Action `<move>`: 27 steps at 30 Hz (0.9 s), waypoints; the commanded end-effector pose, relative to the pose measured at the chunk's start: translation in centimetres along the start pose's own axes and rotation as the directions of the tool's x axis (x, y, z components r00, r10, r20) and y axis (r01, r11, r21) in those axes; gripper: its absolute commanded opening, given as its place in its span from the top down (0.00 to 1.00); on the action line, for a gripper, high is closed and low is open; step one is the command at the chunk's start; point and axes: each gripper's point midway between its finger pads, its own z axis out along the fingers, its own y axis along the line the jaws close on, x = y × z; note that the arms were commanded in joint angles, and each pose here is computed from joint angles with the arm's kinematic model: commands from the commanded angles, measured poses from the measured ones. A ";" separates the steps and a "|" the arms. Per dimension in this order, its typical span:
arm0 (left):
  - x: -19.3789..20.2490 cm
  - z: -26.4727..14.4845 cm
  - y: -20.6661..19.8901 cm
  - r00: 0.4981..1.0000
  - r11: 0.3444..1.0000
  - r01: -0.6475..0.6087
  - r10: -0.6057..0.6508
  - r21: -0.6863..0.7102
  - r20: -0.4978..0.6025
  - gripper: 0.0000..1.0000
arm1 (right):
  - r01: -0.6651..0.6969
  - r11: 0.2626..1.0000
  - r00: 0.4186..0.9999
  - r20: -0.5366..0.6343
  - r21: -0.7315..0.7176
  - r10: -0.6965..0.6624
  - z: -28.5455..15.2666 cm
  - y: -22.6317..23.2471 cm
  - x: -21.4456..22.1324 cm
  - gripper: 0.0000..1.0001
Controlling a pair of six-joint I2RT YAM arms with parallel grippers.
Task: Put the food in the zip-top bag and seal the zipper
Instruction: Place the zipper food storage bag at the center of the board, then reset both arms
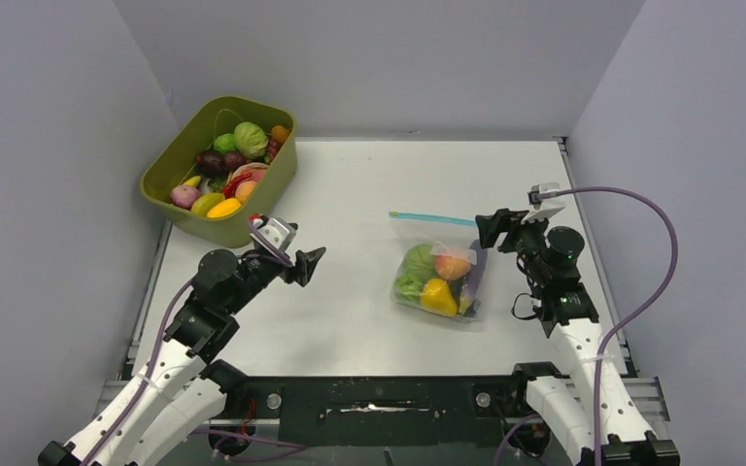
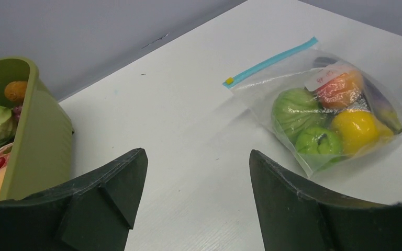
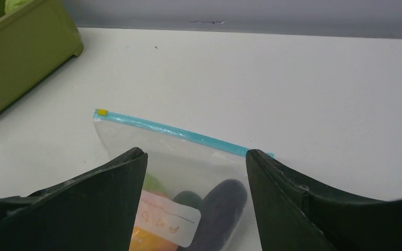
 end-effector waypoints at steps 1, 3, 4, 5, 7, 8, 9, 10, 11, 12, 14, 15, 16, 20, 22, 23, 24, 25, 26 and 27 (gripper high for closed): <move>-3.7 -0.4 0.4 0.995 0.999 0.030 -0.028 -0.022 0.097 0.29 | 0.048 0.998 0.990 0.131 0.037 -0.052 -2.1 0.1 -5.5 0.25; -4.1 -0.4 0.8 0.993 0.997 0.061 -0.056 -0.044 0.102 0.29 | 0.042 0.998 0.989 0.139 0.052 -0.049 -3.0 0.2 -6.3 0.16; -4.3 -0.4 1.1 0.992 0.995 0.079 -0.071 -0.067 0.105 0.28 | 0.033 0.998 0.989 0.140 0.058 -0.041 -3.4 0.2 -6.7 0.11; -4.2 -0.3 1.4 0.990 0.991 0.103 -0.094 -0.084 0.101 0.28 | 0.015 0.998 0.991 0.131 0.064 -0.024 -3.8 0.3 -6.8 0.04; -4.4 -0.3 2.2 0.982 0.978 0.161 -0.145 -0.132 0.122 0.28 | -0.031 0.996 0.991 0.131 0.083 0.020 -4.7 0.3 -7.4 0.02; -4.6 -0.4 2.7 0.973 0.964 0.208 -0.185 -0.166 0.140 0.28 | -0.065 0.993 0.990 0.128 0.099 0.052 -5.0 0.2 -7.5 0.02; -4.7 -0.4 3.3 0.961 0.947 0.254 -0.224 -0.198 0.160 0.28 | -0.105 0.987 0.988 0.127 0.121 0.090 -5.4 0.0 -7.6 0.02; -5.8 -0.6 4.0 0.945 0.925 0.301 -0.258 -0.230 0.199 0.27 | -0.146 0.979 0.984 0.119 0.141 0.130 -5.7 -0.1 -7.7 0.02; -6.1 -0.8 4.6 0.931 0.902 0.343 -0.290 -0.263 0.221 0.27 | -0.185 0.970 0.979 0.118 0.160 0.167 -6.0 -0.3 -7.8 0.02; -6.4 -1.0 5.2 0.914 0.875 0.387 -0.322 -0.291 0.246 0.27 | -0.217 0.960 0.974 0.111 0.178 0.200 -6.2 -0.4 -7.7 0.02; -6.8 -1.5 6.5 0.887 0.822 0.449 -0.362 -0.351 0.288 0.27 | -0.258 0.948 0.965 0.101 0.184 0.243 -6.7 -0.1 -8.0 0.03; -7.0 -1.8 7.0 0.876 0.799 0.469 -0.370 -0.376 0.308 0.27 | -0.265 0.950 0.963 0.091 0.168 0.253 -6.8 0.3 -8.1 0.02; -7.4 -2.2 7.4 0.871 0.787 0.479 -0.369 -0.389 0.326 0.27 | -0.267 0.952 0.963 0.084 0.148 0.257 -7.0 0.7 -8.3 0.03; -9.0 -3.0 7.4 0.881 0.816 0.441 -0.312 -0.375 0.356 0.26 | -0.261 0.963 0.963 0.086 0.065 0.256 -7.3 2.3 -9.2 0.02; -9.8 -3.4 7.6 0.881 0.818 0.433 -0.295 -0.378 0.370 0.26 | -0.277 0.958 0.958 0.101 0.069 0.269 -7.6 2.3 -9.8 0.02; -10.3 -3.5 7.6 0.883 0.822 0.426 -0.287 -0.378 0.372 0.26 | -0.269 0.961 0.959 0.107 0.063 0.261 -7.8 2.5 -10.2 0.02; -10.7 -3.6 7.6 0.887 0.828 0.414 -0.276 -0.377 0.370 0.26 | -0.260 0.964 0.961 0.110 0.057 0.253 -8.0 2.6 -10.5 0.02; -11.0 -3.7 7.5 0.890 0.834 0.407 -0.269 -0.374 0.368 0.26 | -0.257 0.965 0.962 0.115 0.054 0.249 -8.2 2.7 -10.8 0.02; -11.4 -3.7 7.5 0.891 0.836 0.404 -0.266 -0.372 0.368 0.26 | -0.258 0.965 0.961 0.121 0.055 0.250 -8.3 2.7 -11.0 0.02; -11.7 -3.8 7.5 0.890 0.837 0.404 -0.268 -0.368 0.368 0.26 | -0.257 0.965 0.961 0.124 0.055 0.249 -8.4 2.7 -11.1 0.03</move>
